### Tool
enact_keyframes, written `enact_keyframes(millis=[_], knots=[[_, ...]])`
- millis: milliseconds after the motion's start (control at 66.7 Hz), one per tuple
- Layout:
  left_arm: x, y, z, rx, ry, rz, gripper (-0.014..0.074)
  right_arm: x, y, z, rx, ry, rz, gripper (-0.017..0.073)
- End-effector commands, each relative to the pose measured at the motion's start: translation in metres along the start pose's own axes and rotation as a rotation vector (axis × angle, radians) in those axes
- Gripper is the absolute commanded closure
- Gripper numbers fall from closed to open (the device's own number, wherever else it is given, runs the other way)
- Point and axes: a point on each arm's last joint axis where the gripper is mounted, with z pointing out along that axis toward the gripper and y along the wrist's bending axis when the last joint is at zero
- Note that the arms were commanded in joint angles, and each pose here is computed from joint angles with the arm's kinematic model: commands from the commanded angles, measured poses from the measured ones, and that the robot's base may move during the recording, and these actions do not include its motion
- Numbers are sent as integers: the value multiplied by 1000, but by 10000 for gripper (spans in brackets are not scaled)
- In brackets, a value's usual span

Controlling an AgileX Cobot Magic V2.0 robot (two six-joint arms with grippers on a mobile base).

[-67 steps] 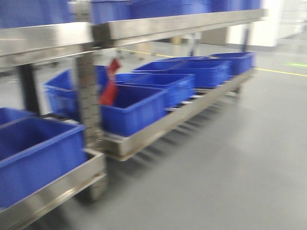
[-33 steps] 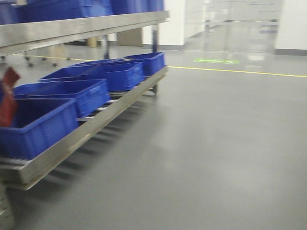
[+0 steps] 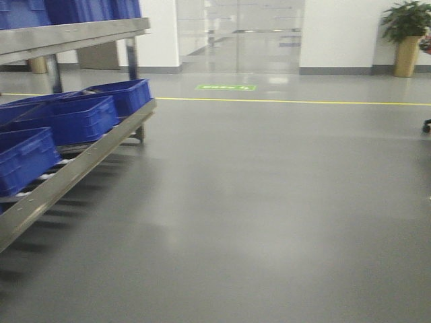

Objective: Move two blue bins to right shelf middle
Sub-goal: 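Turn and drive the base along the aisle carrying the teal bin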

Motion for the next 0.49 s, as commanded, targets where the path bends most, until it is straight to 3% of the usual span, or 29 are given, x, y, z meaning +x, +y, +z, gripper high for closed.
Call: enact_keyframes(millis=[0,480], knots=[[-18,-3,-14,45,-149,-5,704,-12,2,-10,-15,-104,-14,724],[-18,-3,-14,45,-149,-5,704,-12,2,-10,-15,-104,-14,724]])
